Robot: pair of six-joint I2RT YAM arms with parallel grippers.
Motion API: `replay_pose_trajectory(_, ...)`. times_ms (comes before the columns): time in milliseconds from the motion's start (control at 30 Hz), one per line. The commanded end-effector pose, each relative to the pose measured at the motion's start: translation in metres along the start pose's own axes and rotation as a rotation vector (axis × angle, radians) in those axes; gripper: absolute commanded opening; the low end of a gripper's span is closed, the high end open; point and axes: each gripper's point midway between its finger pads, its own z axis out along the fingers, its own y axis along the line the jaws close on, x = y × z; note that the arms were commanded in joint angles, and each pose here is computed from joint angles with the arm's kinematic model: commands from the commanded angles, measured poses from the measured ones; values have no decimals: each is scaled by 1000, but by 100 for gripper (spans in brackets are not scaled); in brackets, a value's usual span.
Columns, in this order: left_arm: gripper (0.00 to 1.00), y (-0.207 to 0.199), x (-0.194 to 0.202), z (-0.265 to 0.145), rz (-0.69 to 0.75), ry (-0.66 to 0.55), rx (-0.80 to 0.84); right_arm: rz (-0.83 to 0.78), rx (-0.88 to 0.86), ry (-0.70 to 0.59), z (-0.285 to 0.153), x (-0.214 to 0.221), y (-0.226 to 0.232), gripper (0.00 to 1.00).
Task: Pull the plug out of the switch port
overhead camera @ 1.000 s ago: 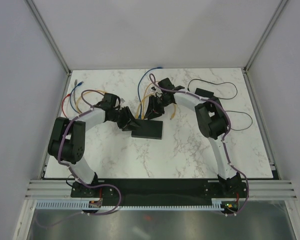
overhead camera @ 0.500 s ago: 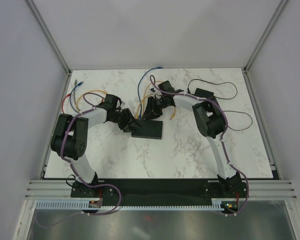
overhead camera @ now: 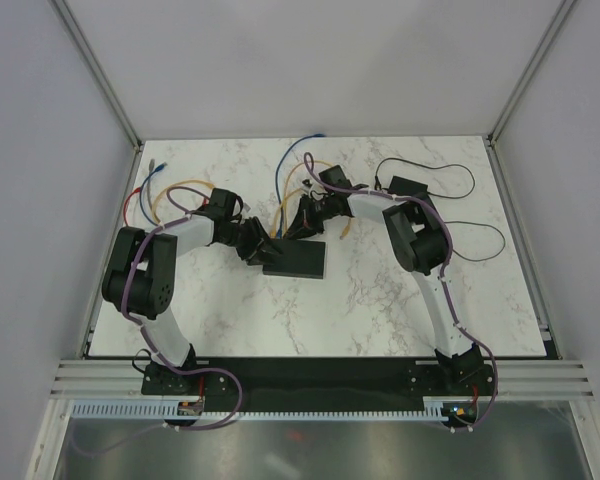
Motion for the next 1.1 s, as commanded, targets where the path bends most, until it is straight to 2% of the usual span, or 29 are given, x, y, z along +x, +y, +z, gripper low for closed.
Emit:
replay_pose_trajectory(0,46,4,-1,5,-37,9,-33,66,-6,2,17,8,-16,0)
replay_pose_trajectory(267,47,19,10,11,-120,42,-71,193,-158,-166,8,-30,2,0)
replay_pose_trajectory(400,47,21,10,10,-120,38,-78,208,-106,-234,3,-41,-4,0)
replay_pose_trajectory(467,47,22,10,10,-114,38,-79,172,-69,-279,-2,-48,-4,0)
replay_pose_trajectory(633,46,21,10,9,-91,37,-74,119,-30,-292,-14,-53,0,0)
replay_pose_trajectory(900,46,5,10,-5,45,11,-25,4,-14,-305,-59,-53,31,0)
replay_pose_trajectory(1067,47,-10,11,-20,124,-18,13,-60,-10,-304,-71,-52,45,0)
